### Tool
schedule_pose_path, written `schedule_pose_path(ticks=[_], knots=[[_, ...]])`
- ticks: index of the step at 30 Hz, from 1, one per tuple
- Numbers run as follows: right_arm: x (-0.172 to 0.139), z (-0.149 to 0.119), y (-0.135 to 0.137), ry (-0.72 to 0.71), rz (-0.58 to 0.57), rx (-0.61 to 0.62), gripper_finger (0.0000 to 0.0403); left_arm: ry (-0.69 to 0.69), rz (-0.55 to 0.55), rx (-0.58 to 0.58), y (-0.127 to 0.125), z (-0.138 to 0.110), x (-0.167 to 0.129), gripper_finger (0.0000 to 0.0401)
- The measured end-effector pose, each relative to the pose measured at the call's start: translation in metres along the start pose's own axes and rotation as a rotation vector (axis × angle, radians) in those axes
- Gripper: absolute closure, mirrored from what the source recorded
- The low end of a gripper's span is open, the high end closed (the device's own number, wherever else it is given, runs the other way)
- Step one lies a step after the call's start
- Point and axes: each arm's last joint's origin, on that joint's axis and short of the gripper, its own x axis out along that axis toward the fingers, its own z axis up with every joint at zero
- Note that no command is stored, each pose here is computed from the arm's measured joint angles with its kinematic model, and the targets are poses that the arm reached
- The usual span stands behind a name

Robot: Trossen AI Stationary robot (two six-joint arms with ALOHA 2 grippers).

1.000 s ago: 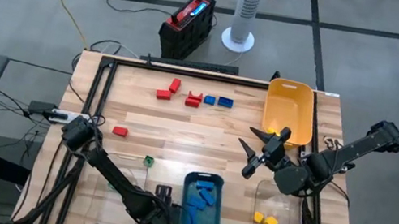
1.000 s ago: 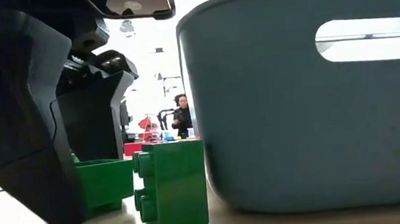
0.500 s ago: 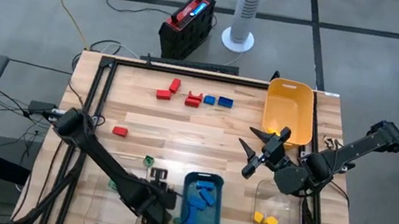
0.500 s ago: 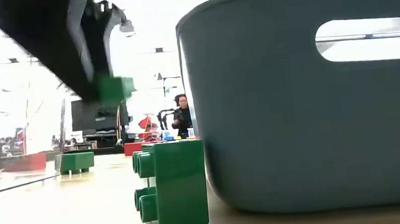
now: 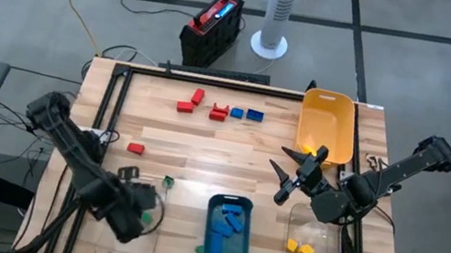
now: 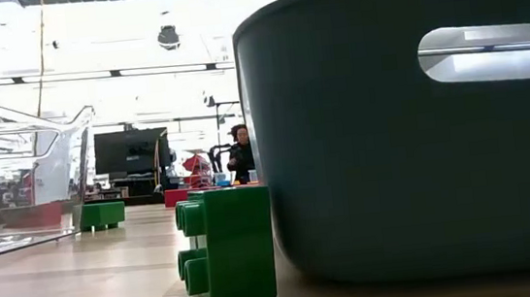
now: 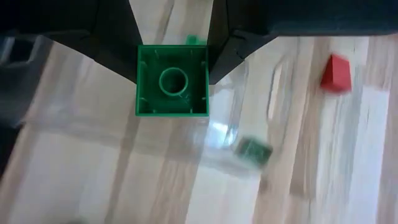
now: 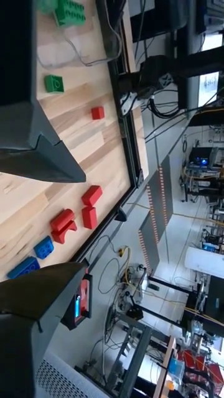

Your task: Sort blocks

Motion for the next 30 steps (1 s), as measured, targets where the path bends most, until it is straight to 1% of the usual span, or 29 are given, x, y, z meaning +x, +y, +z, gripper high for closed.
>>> schedule_pose_path(ticks=[3, 6, 10, 13, 18, 22, 26, 30], knots=[[0.0, 0.0, 0.0, -0.001, 0.0, 0.005, 0.0173, 0.03, 0.048, 0.01, -0.005, -0.018, 0.016, 0.0251], [0.0, 0.001, 0.0, -0.005, 0.001, 0.016, 0.0173, 0.055, 0.084, 0.03, -0.005, -0.03, 0.038, 0.0244], [0.0, 0.001, 0.001, -0.006, 0.003, 0.021, 0.0173, 0.105, 0.167, 0.012, 0.006, -0.039, 0.063, 0.0235], [-0.001, 0.001, 0.001, -0.007, 0.007, 0.02, 0.0173, 0.148, 0.199, -0.003, 0.014, -0.042, 0.075, 0.0233], [-0.001, 0.001, 0.001, -0.006, 0.006, 0.016, 0.0173, 0.151, 0.2, -0.025, 0.018, -0.036, 0.078, 0.0232], [-0.001, 0.001, 0.001, -0.005, 0.005, 0.014, 0.0173, 0.148, 0.204, -0.019, 0.019, -0.034, 0.079, 0.0232], [-0.001, 0.001, 0.001, -0.006, 0.005, 0.018, 0.0173, 0.103, 0.234, -0.024, 0.022, -0.031, 0.08, 0.0231], [-0.001, 0.001, 0.001, -0.006, 0.006, 0.034, 0.0173, 0.097, 0.231, 0.03, 0.021, -0.029, 0.077, 0.0232]])
